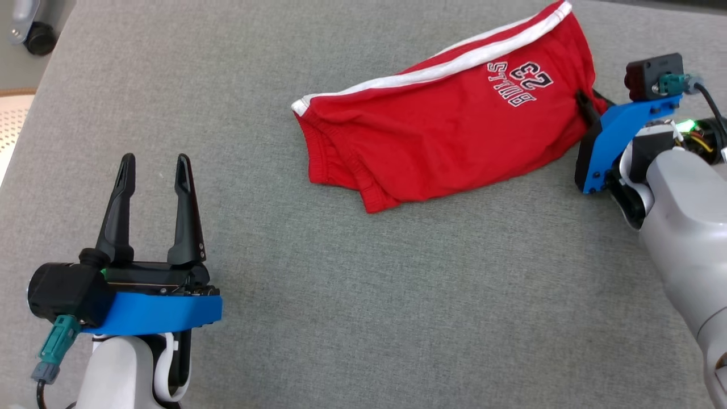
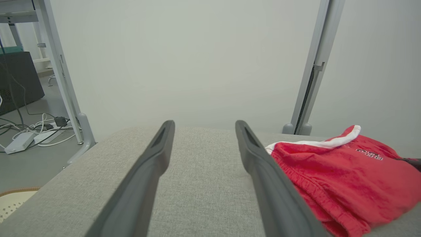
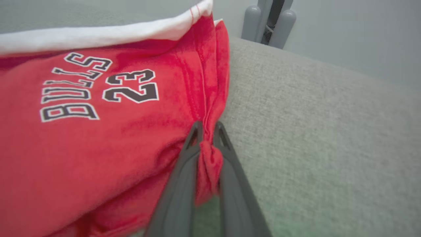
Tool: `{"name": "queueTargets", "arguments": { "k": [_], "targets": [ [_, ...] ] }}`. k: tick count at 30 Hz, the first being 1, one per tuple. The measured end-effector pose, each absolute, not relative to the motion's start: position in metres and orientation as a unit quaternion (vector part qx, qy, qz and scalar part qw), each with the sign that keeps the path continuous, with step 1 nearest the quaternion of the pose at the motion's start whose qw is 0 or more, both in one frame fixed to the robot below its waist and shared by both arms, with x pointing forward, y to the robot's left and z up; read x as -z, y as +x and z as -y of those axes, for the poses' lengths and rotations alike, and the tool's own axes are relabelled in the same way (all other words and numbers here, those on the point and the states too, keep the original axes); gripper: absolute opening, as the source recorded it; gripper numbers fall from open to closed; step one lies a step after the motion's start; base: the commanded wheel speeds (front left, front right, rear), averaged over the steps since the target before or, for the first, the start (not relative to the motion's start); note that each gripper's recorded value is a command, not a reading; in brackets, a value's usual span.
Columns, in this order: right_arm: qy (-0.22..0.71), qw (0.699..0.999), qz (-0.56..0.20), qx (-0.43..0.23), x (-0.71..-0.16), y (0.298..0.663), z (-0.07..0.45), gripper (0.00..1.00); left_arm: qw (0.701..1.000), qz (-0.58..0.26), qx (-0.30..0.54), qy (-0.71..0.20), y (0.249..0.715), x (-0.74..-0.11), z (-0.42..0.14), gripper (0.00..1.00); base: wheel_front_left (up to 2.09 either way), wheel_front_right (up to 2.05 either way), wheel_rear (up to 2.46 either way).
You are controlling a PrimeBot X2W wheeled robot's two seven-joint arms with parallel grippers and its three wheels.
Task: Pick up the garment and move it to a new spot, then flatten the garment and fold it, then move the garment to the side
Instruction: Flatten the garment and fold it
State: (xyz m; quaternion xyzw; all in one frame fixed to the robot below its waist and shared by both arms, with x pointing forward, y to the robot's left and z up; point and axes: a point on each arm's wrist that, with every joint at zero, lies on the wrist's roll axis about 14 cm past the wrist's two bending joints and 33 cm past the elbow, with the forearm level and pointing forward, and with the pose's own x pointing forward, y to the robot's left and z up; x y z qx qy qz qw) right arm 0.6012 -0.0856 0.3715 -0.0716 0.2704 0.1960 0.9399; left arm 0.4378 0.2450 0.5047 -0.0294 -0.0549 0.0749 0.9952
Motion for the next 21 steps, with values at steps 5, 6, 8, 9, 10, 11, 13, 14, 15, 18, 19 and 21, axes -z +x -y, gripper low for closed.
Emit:
{"name": "queueTargets", "arguments": {
  "k": [5,6,8,9,10,11,13,14,15,18,19,21],
  "targets": [
    [-0.057,0.952,-0.238,-0.183,-0.384,0.589,0.102,0.00,0.996,0.059,-0.059,-0.034,0.438,-0.508,-0.235,1.00,0.00,0.00,0.00],
    [-0.051,0.955,-0.231,-0.179,-0.387,0.586,0.106,0.00,0.996,0.059,-0.056,-0.035,0.438,-0.508,-0.233,1.00,0.00,0.00,0.00],
    [-0.039,0.961,-0.216,-0.169,-0.393,0.578,0.114,0.00,0.996,0.058,-0.049,-0.037,0.437,-0.507,-0.228,1.00,0.00,0.00,0.00],
    [-0.035,0.963,-0.211,-0.165,-0.395,0.573,0.119,0.00,0.997,0.059,-0.044,-0.039,0.438,-0.508,-0.225,1.00,0.00,0.00,0.00],
    [-0.030,0.965,-0.207,-0.159,-0.396,0.568,0.125,0.00,0.997,0.059,-0.039,-0.040,0.437,-0.508,-0.221,1.00,0.00,0.00,0.00],
    [-0.024,0.966,-0.205,-0.153,-0.396,0.562,0.130,0.00,0.997,0.059,-0.034,-0.042,0.437,-0.508,-0.218,1.00,0.00,0.00,0.00],
    [-0.010,0.969,-0.203,-0.138,-0.395,0.549,0.143,0.00,0.997,0.062,-0.027,-0.046,0.436,-0.510,-0.213,1.00,0.00,0.00,0.00],
    [-0.001,0.971,-0.202,-0.129,-0.395,0.542,0.149,0.00,0.997,0.062,-0.023,-0.047,0.436,-0.511,-0.210,1.00,0.00,0.00,0.00],
    [0.004,0.972,-0.201,-0.121,-0.394,0.535,0.156,0.00,0.997,0.062,-0.019,-0.048,0.435,-0.511,-0.207,1.00,0.00,0.00,0.00],
    [0.028,0.975,-0.201,-0.092,-0.392,0.516,0.177,0.00,0.997,0.061,-0.010,-0.051,0.433,-0.511,-0.200,1.00,0.00,0.00,0.00],
    [0.034,0.975,-0.201,-0.083,-0.391,0.509,0.184,0.00,0.997,0.061,-0.007,-0.053,0.433,-0.511,-0.198,1.00,0.00,0.00,0.00],
    [0.044,0.977,-0.200,-0.063,-0.391,0.499,0.199,0.00,0.997,0.062,-0.003,-0.054,0.431,-0.512,-0.195,1.00,0.00,0.00,0.00]
  ]
}}
